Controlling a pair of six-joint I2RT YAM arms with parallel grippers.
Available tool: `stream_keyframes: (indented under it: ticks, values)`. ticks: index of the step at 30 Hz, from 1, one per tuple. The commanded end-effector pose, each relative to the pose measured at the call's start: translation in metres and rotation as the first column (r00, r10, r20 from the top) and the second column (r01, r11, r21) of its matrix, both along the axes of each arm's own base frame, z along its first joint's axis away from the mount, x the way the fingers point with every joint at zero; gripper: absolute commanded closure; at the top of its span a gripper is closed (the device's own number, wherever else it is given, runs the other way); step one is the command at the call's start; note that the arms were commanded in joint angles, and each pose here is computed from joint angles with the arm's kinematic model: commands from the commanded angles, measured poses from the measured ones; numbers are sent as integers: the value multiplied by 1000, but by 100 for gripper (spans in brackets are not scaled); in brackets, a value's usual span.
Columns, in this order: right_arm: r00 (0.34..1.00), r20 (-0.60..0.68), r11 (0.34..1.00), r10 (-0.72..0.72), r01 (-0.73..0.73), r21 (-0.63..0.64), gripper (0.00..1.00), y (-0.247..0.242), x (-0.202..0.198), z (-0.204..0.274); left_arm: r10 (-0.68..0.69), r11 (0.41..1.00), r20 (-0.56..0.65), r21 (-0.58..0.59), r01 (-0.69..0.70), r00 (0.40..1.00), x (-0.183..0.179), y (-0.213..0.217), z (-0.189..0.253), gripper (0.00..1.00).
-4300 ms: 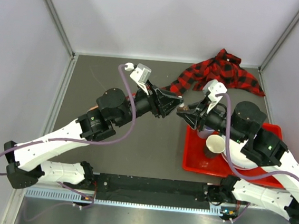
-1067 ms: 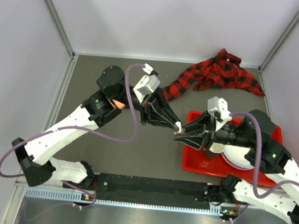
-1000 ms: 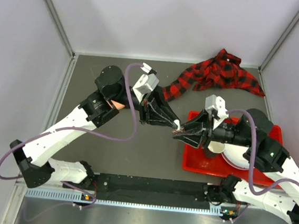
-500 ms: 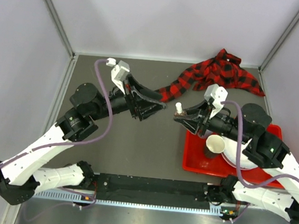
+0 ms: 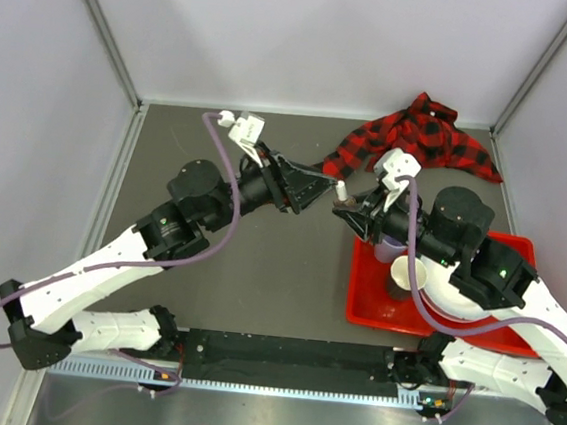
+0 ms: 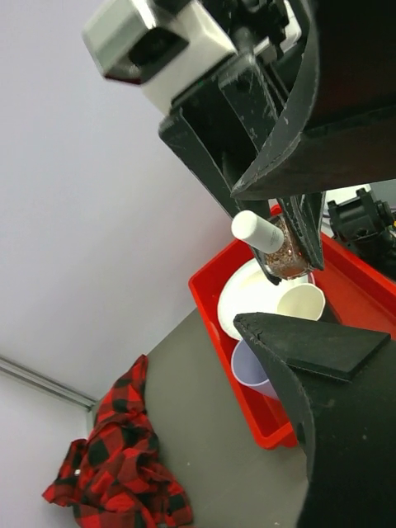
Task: Paint the nails
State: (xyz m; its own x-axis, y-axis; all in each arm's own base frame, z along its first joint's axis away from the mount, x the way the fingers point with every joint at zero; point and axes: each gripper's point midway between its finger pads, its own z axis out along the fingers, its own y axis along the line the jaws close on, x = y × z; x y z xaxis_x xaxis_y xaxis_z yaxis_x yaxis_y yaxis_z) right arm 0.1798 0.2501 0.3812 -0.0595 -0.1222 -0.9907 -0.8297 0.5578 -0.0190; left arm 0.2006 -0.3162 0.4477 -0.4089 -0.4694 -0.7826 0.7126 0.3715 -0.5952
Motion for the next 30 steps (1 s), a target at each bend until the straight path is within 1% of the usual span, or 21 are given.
stream_keyframes:
  ticks: [1,5,8,13,15,17,19,20,23,24,26,27,28,29,30]
  values:
    - [996,64,997,-55,51,64,100,-7,7,37,32,999,59,-43,-30,998,1,-9,27,39]
    - [997,62,996,-55,51,69,100,-7,7,37,36,999,79,-12,-35,996,1,-19,24,41]
    - [997,59,996,-55,51,67,100,-6,8,37,19,1000,97,-3,-19,995,-3,-27,24,44]
    - [997,57,995,-56,52,80,100,-6,7,40,-4,1000,104,20,2,995,-6,-35,20,60]
    - [997,54,995,-55,51,87,100,-6,6,43,-20,1000,101,23,18,995,-8,-38,18,63]
    - [997,53,994,-55,49,96,100,-6,6,46,-32,999,103,23,30,994,-9,-39,18,71]
    - [997,54,994,-49,43,100,100,-6,4,47,-47,999,107,26,45,993,-12,-40,16,78]
    - [997,55,994,-49,43,102,100,-6,4,47,-61,998,110,26,58,992,-14,-41,15,86]
    - [999,23,992,-31,28,123,100,-4,0,46,-137,991,131,30,134,982,-27,-47,12,100]
    - [1000,25,991,-7,3,134,100,-3,-5,48,-207,978,169,25,206,964,-40,-51,16,100]
    - [998,35,987,42,-47,153,100,1,-14,51,-305,952,209,45,302,929,-57,-56,16,100]
    - [993,41,980,111,-117,163,100,5,-26,53,-438,898,262,88,431,860,-81,-62,14,100]
    - [987,57,970,153,-161,181,100,5,-36,58,-494,868,288,104,486,820,-93,-63,14,100]
    - [965,79,945,250,-261,197,100,11,-53,60,-550,832,310,119,542,776,-105,-63,13,100]
    - [949,93,926,303,-316,208,100,13,-63,62,-686,716,344,164,678,642,-136,-57,9,100]
